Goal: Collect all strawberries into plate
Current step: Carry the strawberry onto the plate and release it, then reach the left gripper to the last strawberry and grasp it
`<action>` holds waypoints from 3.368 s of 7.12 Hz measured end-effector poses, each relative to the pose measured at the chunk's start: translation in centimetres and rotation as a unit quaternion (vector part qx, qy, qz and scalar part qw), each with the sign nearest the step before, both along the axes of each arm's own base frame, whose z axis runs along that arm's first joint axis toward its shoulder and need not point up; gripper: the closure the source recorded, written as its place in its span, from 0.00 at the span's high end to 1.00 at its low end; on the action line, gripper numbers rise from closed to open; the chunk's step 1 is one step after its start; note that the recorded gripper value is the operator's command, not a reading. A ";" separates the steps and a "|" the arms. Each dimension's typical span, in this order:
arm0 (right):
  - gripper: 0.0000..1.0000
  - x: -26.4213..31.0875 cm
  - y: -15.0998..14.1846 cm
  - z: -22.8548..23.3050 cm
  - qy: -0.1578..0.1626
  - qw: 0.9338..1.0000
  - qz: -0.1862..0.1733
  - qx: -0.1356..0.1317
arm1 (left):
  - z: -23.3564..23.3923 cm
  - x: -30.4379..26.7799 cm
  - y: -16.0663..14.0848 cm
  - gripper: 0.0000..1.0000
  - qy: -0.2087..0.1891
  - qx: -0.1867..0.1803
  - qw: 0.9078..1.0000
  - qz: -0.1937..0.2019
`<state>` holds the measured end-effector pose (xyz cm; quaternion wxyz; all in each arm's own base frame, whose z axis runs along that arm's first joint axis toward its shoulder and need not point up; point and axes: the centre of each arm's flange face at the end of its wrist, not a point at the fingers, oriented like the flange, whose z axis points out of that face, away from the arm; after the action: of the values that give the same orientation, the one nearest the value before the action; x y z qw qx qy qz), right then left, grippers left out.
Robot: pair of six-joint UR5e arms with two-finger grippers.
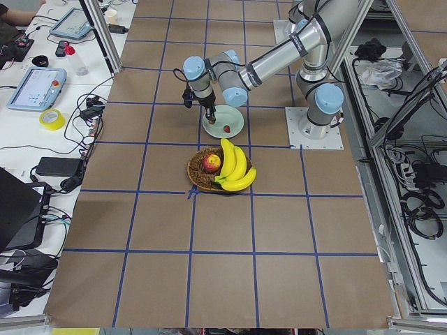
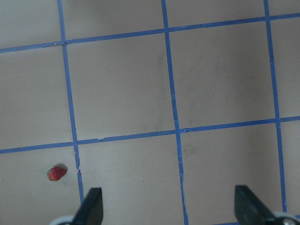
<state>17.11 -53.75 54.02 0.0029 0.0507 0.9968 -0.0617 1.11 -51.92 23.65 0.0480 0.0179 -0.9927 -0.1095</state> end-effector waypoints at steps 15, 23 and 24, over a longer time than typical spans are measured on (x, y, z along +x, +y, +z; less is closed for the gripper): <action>1.00 0.0 0.0 -0.1 0.000 1.000 0.000 0.002 | -2.6 -29.3 1.7 1.00 0.018 -0.114 0.992 -0.044; 1.00 0.0 0.1 -0.1 0.000 1.000 0.000 0.003 | -5.4 -31.0 2.2 0.00 0.021 -0.108 0.992 -0.069; 1.00 0.0 0.1 -0.1 0.000 1.000 0.000 0.002 | -4.1 -30.7 1.6 0.00 0.017 -0.115 0.991 -0.071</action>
<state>17.10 -53.67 53.97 0.0026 0.0507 0.9969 -0.0595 -29.57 -50.37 19.54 0.0589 -0.0605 -0.9964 0.0020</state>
